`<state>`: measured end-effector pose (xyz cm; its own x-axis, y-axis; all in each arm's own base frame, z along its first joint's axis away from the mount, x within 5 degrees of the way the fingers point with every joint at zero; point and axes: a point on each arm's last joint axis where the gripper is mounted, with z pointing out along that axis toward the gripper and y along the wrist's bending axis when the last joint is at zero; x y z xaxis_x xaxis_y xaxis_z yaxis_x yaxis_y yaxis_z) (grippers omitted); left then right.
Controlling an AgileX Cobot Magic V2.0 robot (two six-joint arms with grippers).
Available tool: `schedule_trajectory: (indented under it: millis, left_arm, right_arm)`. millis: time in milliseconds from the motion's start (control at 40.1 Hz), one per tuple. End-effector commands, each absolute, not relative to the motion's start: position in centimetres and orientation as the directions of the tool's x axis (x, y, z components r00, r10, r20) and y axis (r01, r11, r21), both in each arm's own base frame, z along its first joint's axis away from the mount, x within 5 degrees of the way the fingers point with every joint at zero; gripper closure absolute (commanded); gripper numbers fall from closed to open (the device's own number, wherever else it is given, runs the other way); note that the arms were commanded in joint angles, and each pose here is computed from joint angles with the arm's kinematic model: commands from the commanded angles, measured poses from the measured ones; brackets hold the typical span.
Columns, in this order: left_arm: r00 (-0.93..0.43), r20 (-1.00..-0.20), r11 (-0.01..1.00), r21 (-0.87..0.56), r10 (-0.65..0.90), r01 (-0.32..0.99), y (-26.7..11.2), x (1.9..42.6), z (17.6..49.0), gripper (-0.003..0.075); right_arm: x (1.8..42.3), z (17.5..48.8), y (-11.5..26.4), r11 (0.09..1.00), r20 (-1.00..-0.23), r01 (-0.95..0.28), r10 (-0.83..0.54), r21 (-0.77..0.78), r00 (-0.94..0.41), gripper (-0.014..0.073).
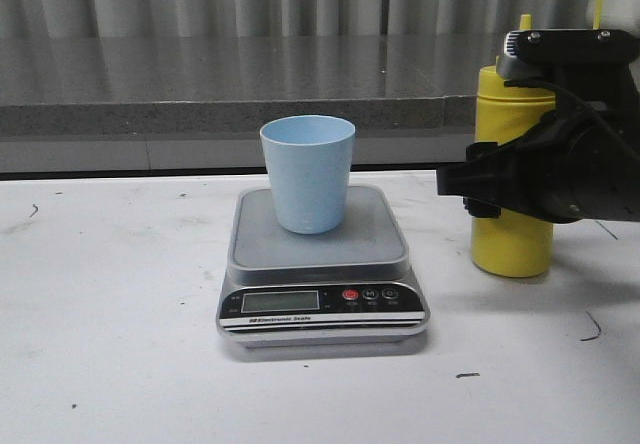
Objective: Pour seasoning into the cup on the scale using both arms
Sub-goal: 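Lower the yellow bottle onto the table beside the scale, then open the right gripper and withdraw it from the bottle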
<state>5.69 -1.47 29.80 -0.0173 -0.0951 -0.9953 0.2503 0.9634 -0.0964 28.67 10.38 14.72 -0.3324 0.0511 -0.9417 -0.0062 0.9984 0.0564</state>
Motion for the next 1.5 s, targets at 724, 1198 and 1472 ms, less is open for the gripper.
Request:
schedule_trajectory:
  millis: [724,1198,1472]
  left_arm:
    - [0.080,-0.988,0.959,-0.110,-0.135,0.261,-1.4,5.6,31.5,0.0740]
    - [0.080,-0.988,0.959,-0.110,-0.135,0.261,-1.4,5.6,31.5,0.0740]
    - [0.080,-0.988,0.959,-0.110,-0.135,0.261,-1.4,5.6,31.5,0.0740]
  right_arm:
    - [26.1,18.4,10.0,0.997,-0.986,-0.037,0.066,0.073,-0.155,0.0000]
    - [19.0,20.7,7.4,0.993,-0.995,-0.073,0.095,0.094,0.016,0.0004]
    - [16.9,22.9,6.4,0.984,-0.990,-0.114,0.138,0.138,-0.005,0.0027]
